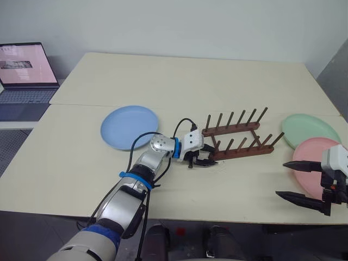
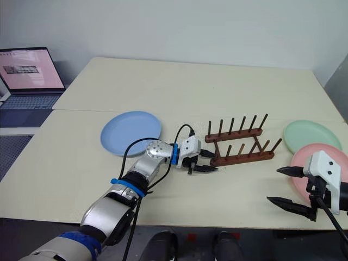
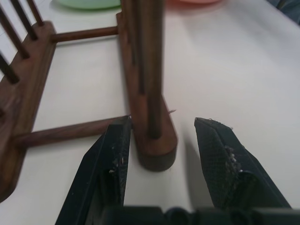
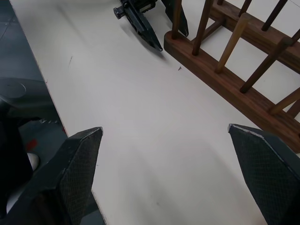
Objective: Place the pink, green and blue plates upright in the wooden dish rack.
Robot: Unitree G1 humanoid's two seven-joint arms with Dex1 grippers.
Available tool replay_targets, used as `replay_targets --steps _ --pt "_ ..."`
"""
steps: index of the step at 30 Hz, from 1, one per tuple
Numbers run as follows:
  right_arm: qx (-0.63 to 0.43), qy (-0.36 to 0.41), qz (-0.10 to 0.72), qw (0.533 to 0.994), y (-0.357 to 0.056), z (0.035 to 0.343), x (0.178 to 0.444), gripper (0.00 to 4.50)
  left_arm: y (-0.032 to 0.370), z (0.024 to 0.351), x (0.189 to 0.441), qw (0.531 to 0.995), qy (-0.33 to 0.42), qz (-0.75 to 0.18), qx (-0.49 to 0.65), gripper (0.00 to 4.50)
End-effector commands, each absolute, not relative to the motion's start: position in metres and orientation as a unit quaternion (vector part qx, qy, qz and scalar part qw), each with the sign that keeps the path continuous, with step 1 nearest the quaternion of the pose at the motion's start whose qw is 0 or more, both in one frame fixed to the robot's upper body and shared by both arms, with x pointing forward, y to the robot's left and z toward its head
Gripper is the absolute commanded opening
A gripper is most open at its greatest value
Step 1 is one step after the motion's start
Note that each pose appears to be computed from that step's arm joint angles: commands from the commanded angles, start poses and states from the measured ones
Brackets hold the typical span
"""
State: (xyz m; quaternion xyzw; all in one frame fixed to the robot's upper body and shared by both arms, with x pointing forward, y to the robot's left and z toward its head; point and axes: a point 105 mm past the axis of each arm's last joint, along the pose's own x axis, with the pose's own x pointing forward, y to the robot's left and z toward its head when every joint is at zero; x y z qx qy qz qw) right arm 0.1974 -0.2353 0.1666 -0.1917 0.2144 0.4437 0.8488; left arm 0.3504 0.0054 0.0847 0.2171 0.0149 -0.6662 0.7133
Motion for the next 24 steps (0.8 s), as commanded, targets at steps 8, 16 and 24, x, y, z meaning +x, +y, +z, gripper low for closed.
replay_targets --steps 8,16,24 --pt "-0.258 0.219 0.410 0.847 -0.238 0.160 0.218 4.50 0.060 0.110 0.331 0.732 0.001 -0.647 0.213 1.19" --pt "-0.303 0.221 0.412 0.831 -0.230 0.143 0.248 2.14 0.035 0.095 0.284 0.715 0.031 -0.666 0.209 0.00" --pt "-0.341 0.222 0.371 0.834 -0.228 0.114 0.291 0.02 0.001 0.079 0.318 0.783 0.029 -0.581 0.218 0.00"
